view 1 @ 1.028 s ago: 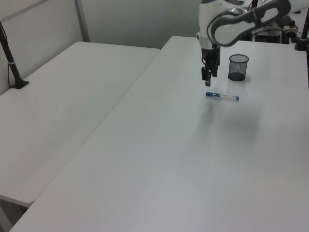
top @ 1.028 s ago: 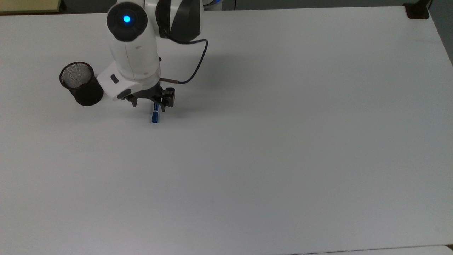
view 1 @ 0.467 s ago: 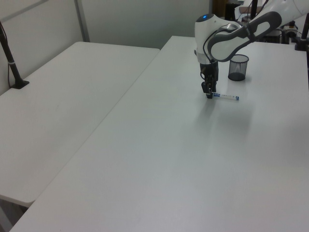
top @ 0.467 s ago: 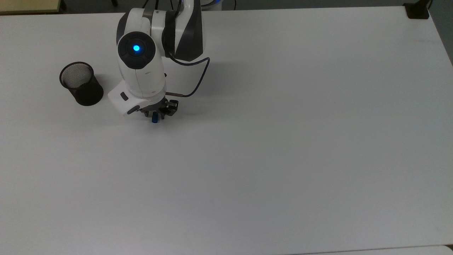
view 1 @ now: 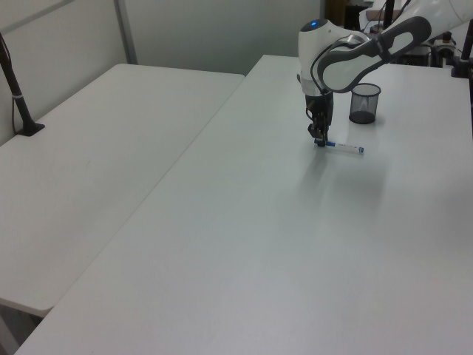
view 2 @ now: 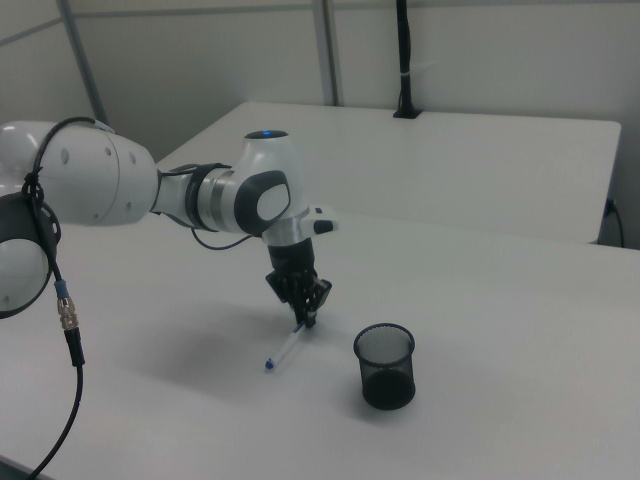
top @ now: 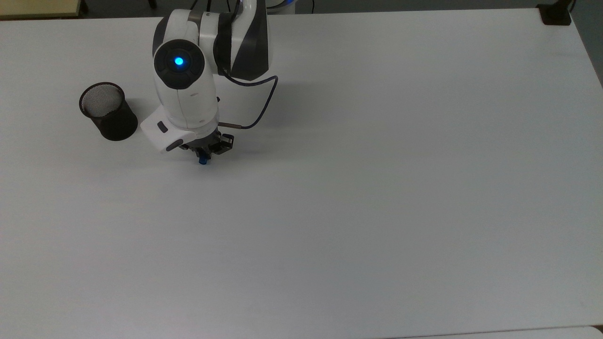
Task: Insert the marker
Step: 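Carry the marker over the black mesh cup and lower it in, then open the gripper to release the marker into the cup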
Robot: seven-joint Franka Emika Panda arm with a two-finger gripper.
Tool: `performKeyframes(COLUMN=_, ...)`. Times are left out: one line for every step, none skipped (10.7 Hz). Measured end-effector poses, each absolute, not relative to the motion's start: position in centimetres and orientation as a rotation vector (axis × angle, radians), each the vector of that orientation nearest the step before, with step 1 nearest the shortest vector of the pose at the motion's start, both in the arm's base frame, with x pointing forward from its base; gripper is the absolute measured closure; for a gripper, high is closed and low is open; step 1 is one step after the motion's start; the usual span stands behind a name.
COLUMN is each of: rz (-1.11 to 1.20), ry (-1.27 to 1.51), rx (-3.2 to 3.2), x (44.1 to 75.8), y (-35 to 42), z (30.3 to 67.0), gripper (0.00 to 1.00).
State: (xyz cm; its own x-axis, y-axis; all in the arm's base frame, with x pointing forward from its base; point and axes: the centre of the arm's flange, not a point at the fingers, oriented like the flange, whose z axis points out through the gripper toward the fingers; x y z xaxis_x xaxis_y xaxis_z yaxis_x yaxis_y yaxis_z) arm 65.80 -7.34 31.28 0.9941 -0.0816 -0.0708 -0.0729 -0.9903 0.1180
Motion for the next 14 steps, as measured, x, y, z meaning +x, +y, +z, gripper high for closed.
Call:
performKeyframes(rz=-0.055, ry=-0.136, rx=3.022, x=66.3, y=-8.1, z=32.5, gripper=0.82)
performKeyframes(rz=0.033, ry=-0.165, rx=3.018, x=66.9, y=-9.3, z=34.4, gripper=0.82)
performKeyframes(rz=0.13, ry=-0.202, rx=3.009, x=67.2, y=-11.0, z=36.7, gripper=0.82)
performKeyframes(rz=0.226, ry=-0.242, rx=2.995, x=67.1, y=-12.8, z=39.0, gripper=0.82)
performKeyframes(rz=0.317, ry=-0.287, rx=2.975, x=66.8, y=-14.9, z=41.3, gripper=0.82)
performKeyframes(rz=0.376, ry=-0.328, rx=2.963, x=66.4, y=-16.4, z=43.2, gripper=0.82)
performKeyframes(rz=0.434, ry=-0.388, rx=2.958, x=65.6, y=-18.1, z=45.6, gripper=0.82)
performKeyframes(rz=0.471, ry=-0.401, rx=2.952, x=64.7, y=-19.4, z=47.4, gripper=0.82)
performKeyframes(rz=0.492, ry=-0.379, rx=2.946, x=63.7, y=-20.7, z=48.7, gripper=0.82)
performKeyframes(rz=0.546, ry=-0.373, rx=2.924, x=62.9, y=-21.8, z=48.9, gripper=0.82)
performKeyframes(rz=0.623, ry=-0.38, rx=2.89, x=62.3, y=-22.9, z=48.1, gripper=0.82)
performKeyframes(rz=0.676, ry=-0.39, rx=2.865, x=61.6, y=-23.9, z=46.7, gripper=0.82)
performKeyframes(rz=0.696, ry=-0.405, rx=2.849, x=60.8, y=-25.1, z=45.3, gripper=0.82)
performKeyframes(rz=0.69, ry=-0.403, rx=2.841, x=60.1, y=-26.0, z=44.4, gripper=0.82)
